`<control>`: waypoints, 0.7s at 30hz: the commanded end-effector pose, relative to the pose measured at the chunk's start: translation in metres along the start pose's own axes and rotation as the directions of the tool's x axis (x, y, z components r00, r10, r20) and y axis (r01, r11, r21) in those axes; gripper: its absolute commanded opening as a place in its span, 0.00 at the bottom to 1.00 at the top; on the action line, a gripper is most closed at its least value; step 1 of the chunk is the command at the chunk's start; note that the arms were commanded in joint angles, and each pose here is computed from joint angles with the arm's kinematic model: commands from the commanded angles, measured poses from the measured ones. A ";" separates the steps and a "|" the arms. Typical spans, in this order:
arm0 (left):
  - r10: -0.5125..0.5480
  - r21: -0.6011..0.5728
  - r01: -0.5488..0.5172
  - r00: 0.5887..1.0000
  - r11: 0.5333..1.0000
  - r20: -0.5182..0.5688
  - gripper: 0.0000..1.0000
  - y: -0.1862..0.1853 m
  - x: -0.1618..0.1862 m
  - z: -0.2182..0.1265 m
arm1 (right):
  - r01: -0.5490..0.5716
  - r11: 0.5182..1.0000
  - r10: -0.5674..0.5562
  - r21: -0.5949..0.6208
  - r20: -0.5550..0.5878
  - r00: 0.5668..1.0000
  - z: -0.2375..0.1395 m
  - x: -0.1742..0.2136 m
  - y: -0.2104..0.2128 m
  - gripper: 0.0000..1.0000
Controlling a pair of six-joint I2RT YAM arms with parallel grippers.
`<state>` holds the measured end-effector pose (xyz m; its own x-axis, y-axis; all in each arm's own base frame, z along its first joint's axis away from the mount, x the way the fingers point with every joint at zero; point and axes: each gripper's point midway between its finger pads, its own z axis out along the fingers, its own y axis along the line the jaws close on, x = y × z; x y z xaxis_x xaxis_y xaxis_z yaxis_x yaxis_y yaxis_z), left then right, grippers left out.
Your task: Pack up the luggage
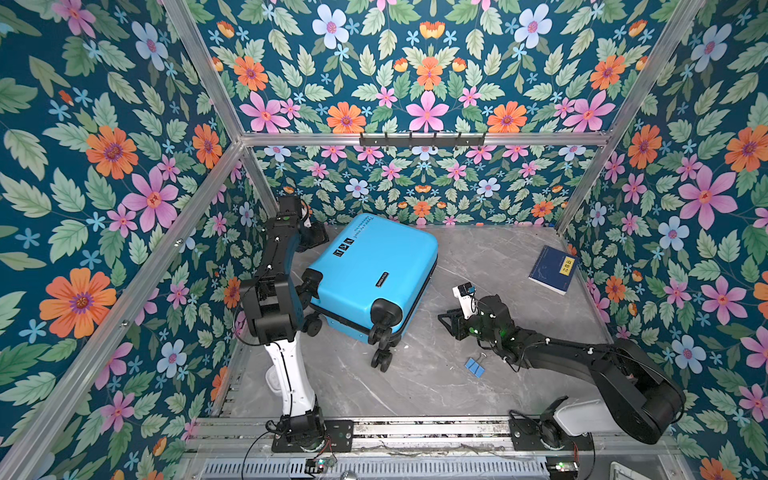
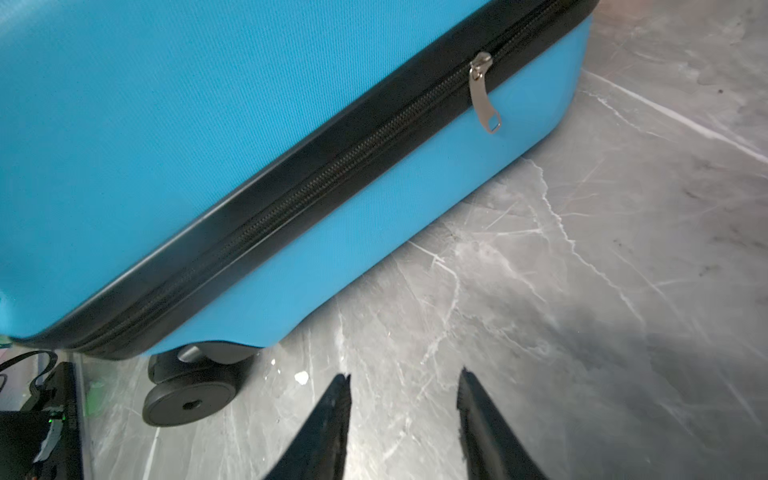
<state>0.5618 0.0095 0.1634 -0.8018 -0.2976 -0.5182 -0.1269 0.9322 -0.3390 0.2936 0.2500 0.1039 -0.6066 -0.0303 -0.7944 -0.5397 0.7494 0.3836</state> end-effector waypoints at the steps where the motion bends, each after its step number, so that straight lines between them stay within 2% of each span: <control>1: 0.064 0.154 -0.054 0.996 0.987 -0.059 0.67 -0.030 0.005 0.002 | 0.017 0.999 -0.016 0.032 -0.014 1.000 -0.007 0.007 -0.005 0.43; 5: 0.110 0.316 -0.081 0.991 0.945 -0.074 0.67 -0.068 0.005 0.009 | -0.001 1.000 0.001 0.028 -0.012 1.000 -0.016 0.013 -0.005 0.43; 12: 0.191 0.463 -0.129 0.978 0.877 -0.089 0.68 -0.134 0.026 0.028 | -0.027 1.000 0.027 -0.006 0.027 0.999 -0.027 0.007 0.006 0.42; 16: 0.190 0.516 -0.118 0.978 0.849 -0.090 0.67 -0.162 0.034 0.038 | 0.018 0.999 -0.016 -0.045 0.032 0.999 -0.026 -0.002 0.034 0.42; 21: 0.127 0.575 -0.066 0.990 0.816 -0.065 0.68 -0.189 0.027 0.046 | 0.057 0.995 -0.053 -0.080 0.049 0.997 -0.022 -0.006 0.065 0.42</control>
<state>0.5791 -0.1731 0.1619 -0.8685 -0.1079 -0.4839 0.2699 0.7157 -0.6441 0.2496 0.2797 0.1404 -0.5585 -0.0482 -0.8281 -0.6283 0.6764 0.3844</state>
